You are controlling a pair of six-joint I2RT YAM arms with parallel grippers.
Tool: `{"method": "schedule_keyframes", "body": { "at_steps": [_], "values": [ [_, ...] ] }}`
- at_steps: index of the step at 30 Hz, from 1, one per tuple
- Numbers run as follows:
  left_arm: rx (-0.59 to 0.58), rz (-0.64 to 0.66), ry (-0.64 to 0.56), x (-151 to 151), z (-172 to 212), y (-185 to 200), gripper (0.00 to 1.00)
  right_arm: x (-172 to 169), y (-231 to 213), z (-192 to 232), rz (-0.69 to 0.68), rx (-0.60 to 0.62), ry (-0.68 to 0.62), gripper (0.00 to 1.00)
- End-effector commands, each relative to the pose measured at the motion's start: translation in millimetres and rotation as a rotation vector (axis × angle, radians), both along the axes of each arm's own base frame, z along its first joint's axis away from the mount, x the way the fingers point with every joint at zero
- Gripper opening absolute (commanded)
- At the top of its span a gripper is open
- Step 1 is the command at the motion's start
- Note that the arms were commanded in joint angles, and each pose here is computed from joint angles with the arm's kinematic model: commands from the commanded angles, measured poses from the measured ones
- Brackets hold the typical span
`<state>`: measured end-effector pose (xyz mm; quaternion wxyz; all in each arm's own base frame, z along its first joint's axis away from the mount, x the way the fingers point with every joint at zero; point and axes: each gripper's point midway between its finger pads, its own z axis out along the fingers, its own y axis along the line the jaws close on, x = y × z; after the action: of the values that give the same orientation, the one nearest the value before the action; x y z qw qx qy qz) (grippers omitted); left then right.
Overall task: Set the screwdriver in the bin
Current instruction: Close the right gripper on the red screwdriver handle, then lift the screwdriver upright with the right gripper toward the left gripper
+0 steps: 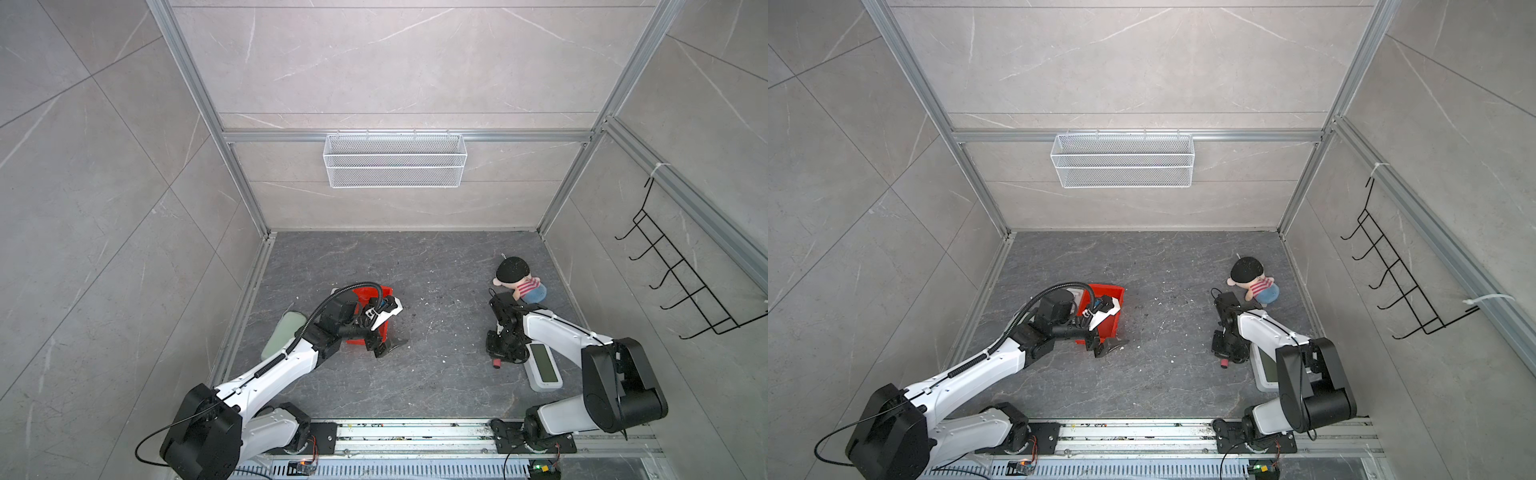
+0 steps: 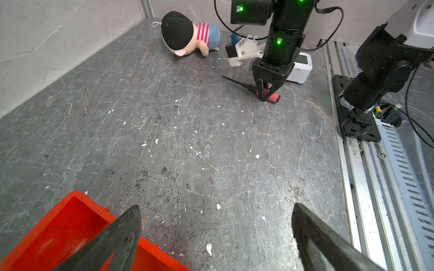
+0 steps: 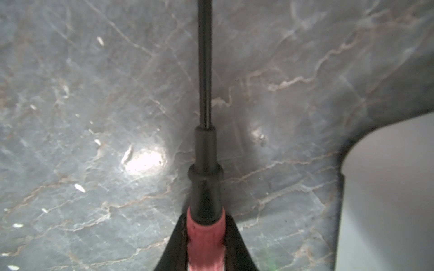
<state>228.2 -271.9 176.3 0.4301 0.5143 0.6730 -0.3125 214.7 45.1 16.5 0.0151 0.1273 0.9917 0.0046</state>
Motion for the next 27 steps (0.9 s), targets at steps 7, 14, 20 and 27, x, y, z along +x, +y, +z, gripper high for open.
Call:
{"method": "schedule_keyframes", "body": {
  "at_steps": [7,14,20,27],
  "values": [
    [-0.192,0.155,0.059,26.7,42.3,-8.8,1.00,33.2,20.8,60.5,0.144,0.012,-0.299,0.00],
    [-0.380,0.280,0.256,50.3,71.7,-18.7,1.00,62.9,67.0,117.1,0.320,0.139,-0.541,0.00],
    [-0.457,0.337,0.413,62.1,86.3,-25.6,1.00,70.7,118.2,164.0,0.563,0.272,-0.695,0.00],
    [-0.590,0.295,0.454,62.9,112.1,-32.0,0.97,66.0,176.2,206.0,0.746,0.463,-0.802,0.00]
  ]
}}
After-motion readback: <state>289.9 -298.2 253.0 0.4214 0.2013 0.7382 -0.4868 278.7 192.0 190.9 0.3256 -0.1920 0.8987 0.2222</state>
